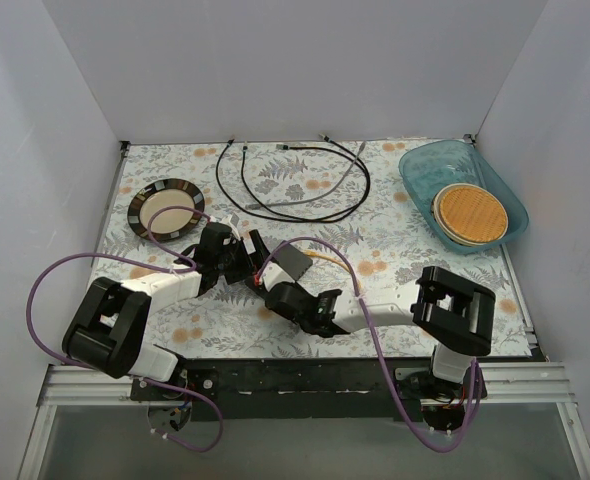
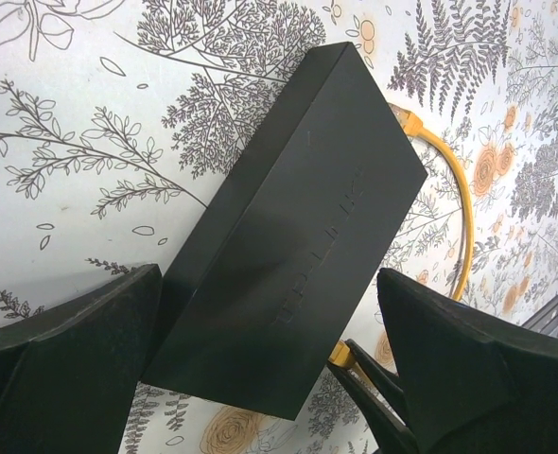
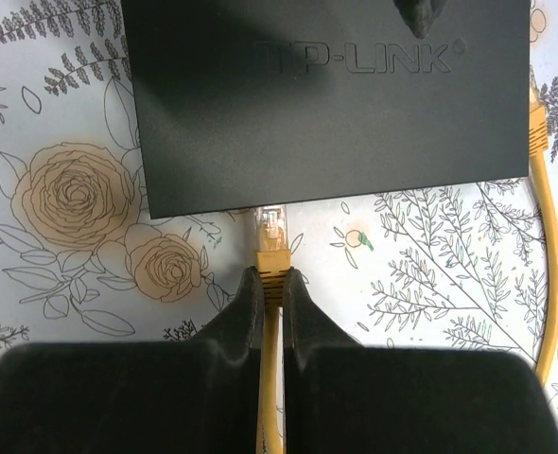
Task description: Insert the plug into the switch port
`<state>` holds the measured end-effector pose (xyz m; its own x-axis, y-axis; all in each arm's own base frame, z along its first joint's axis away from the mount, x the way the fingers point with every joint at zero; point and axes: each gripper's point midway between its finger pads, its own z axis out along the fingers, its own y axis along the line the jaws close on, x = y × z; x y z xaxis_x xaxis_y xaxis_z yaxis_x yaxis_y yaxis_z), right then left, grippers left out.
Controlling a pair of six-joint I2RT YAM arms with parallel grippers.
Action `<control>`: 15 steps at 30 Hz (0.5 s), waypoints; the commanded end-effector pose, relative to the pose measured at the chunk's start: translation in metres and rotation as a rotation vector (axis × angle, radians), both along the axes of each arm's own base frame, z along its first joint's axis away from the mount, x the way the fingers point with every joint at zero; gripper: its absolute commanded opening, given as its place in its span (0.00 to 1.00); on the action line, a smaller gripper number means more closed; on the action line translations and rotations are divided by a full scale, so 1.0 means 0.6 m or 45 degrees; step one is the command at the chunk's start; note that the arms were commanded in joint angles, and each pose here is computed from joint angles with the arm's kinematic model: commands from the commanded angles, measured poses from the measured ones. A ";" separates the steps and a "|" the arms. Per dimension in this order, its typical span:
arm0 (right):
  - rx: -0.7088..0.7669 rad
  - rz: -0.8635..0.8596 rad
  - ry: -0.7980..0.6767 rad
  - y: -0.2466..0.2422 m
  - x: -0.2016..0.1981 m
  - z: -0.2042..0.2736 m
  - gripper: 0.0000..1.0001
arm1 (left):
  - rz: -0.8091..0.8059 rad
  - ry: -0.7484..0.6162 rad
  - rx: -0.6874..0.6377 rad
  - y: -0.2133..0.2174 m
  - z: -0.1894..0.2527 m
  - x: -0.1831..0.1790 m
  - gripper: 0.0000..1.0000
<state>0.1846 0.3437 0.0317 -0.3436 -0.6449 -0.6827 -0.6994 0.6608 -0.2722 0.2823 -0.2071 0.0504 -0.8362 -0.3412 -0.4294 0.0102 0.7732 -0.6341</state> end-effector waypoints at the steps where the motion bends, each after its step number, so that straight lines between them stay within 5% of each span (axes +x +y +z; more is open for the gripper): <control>1: 0.148 -0.037 -0.098 0.056 0.027 0.046 0.01 | -0.043 0.033 0.000 -0.003 -0.009 -0.014 0.97; 15: 0.232 0.012 -0.120 0.081 0.030 0.067 0.01 | -0.098 0.047 0.010 -0.005 -0.018 -0.025 0.93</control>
